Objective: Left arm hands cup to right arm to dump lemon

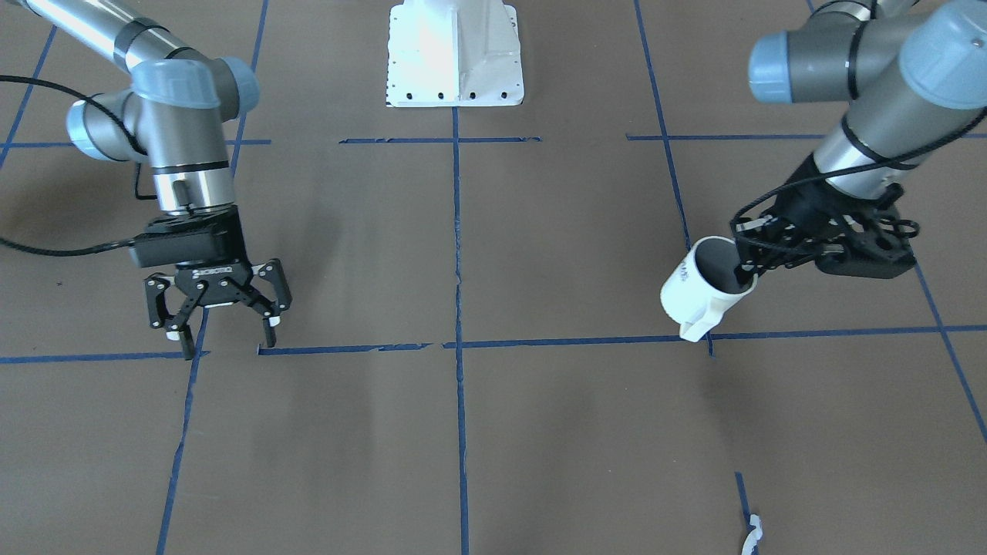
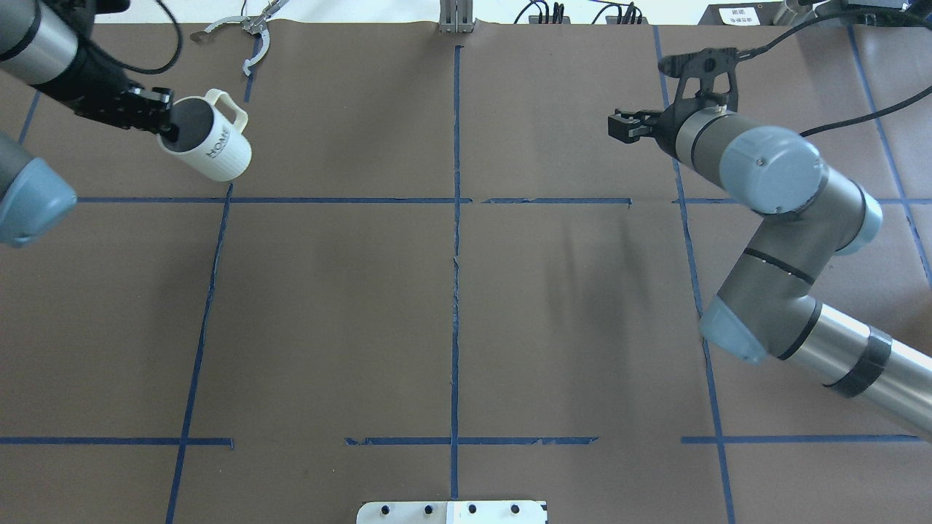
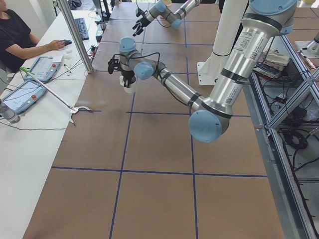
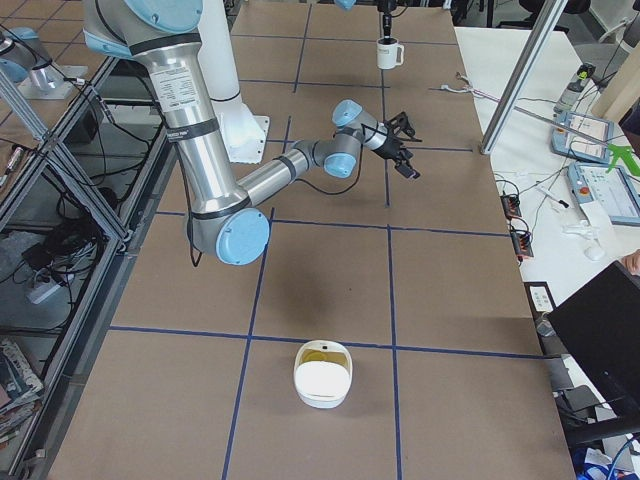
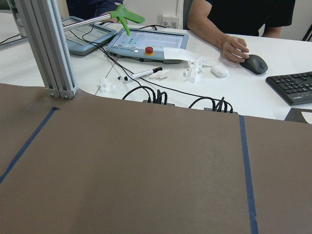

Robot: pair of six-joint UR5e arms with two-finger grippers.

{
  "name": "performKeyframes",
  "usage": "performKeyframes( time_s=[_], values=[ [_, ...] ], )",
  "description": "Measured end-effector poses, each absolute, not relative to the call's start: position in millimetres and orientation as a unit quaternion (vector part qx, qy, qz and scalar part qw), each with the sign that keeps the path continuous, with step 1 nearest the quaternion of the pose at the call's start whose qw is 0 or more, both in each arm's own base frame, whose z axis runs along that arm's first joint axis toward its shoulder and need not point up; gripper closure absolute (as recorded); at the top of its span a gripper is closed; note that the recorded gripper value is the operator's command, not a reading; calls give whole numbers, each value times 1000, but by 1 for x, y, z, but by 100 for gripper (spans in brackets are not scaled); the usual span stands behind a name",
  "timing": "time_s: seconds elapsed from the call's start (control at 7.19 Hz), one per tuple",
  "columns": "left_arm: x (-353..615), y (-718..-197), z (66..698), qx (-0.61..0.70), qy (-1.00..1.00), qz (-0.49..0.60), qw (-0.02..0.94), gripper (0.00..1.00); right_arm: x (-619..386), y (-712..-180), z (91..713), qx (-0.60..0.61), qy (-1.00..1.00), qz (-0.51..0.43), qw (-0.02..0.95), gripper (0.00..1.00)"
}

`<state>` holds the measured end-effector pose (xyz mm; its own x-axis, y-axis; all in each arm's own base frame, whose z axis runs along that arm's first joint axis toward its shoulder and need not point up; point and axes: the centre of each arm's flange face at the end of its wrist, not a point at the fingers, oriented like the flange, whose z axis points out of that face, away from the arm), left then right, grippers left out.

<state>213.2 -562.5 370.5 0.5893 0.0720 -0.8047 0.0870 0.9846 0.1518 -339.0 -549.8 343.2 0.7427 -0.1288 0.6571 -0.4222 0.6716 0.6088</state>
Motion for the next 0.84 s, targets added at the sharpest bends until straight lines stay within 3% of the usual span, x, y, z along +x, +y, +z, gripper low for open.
performKeyframes(
  time_s=[0.42,0.84],
  values=[
    [167,-500,501,49,437,-15,898,98,-237,-583,373,337,-377,89,858,0],
    [151,-466,548,14,430,-64,900,84,-213,-581,392,318,-380,90,864,0]
  ],
)
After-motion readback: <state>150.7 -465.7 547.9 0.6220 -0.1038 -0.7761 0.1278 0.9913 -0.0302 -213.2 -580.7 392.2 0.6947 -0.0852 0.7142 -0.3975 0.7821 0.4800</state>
